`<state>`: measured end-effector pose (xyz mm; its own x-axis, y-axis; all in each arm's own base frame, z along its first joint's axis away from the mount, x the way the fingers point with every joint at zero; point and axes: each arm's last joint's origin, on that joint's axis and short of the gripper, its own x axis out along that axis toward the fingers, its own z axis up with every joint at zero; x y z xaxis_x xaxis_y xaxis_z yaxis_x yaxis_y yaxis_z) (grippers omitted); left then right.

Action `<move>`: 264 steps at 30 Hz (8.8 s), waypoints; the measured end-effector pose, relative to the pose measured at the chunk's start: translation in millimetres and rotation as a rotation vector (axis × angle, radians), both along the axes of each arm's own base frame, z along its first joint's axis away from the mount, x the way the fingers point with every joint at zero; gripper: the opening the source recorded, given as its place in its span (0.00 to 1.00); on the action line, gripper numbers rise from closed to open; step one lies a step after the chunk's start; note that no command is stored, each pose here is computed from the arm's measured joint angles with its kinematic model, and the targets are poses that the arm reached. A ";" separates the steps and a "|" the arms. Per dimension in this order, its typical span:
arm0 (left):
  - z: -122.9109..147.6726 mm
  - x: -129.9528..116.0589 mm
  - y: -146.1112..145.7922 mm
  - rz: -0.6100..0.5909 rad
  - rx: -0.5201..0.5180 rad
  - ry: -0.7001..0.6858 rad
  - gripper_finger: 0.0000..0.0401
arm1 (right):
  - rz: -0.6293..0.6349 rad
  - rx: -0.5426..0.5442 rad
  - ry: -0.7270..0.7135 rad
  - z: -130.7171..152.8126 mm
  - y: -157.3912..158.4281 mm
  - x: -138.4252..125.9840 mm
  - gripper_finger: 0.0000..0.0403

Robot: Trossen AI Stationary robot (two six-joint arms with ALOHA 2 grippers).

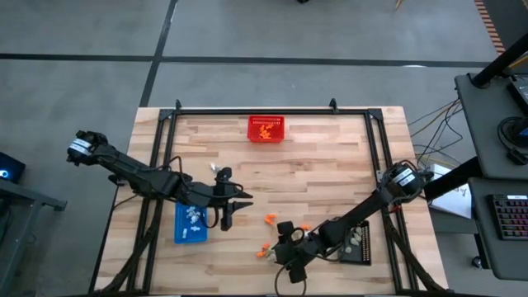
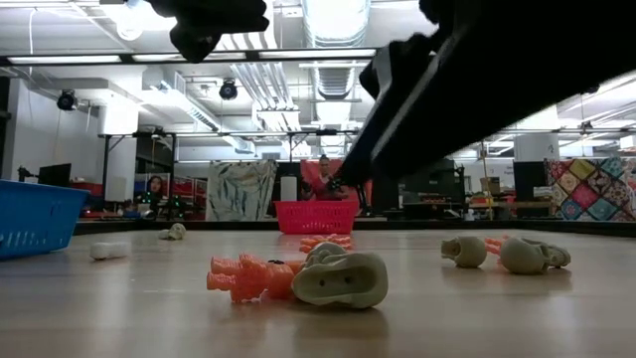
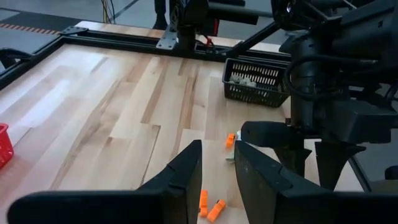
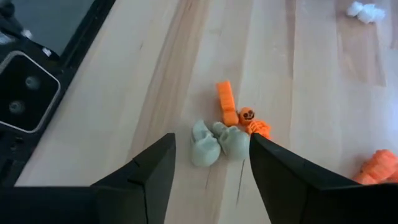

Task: Sort Halloween decoration
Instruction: Put the gray skull toy into the black bin, then put the white skeleton toy into the blue bin

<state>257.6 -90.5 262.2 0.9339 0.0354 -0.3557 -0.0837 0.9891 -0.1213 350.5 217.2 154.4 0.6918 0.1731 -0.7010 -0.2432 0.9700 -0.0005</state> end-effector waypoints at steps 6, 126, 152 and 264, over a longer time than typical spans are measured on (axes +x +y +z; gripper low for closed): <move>0.5 0.2 -0.1 0.000 -0.002 -0.006 0.19 | 0.003 -0.005 0.015 -19.5 6.1 5.4 0.48; 1.1 0.2 -0.2 -0.007 0.005 -0.010 0.19 | 0.124 0.130 -0.005 -30.5 5.4 16.2 0.49; 0.6 0.0 -0.2 -0.007 0.006 -0.009 0.19 | 0.141 0.175 -0.006 -50.6 -2.5 21.3 0.43; 0.4 0.1 -0.3 0.045 -0.148 -0.021 0.19 | -0.407 -0.114 0.742 61.6 -30.8 -131.9 0.32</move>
<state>257.7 -90.8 262.7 0.9400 0.0263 -0.3403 -0.1235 0.9557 -0.2673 218.6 186.4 216.1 0.0391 -0.0886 -0.9953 0.1478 0.9856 -0.0820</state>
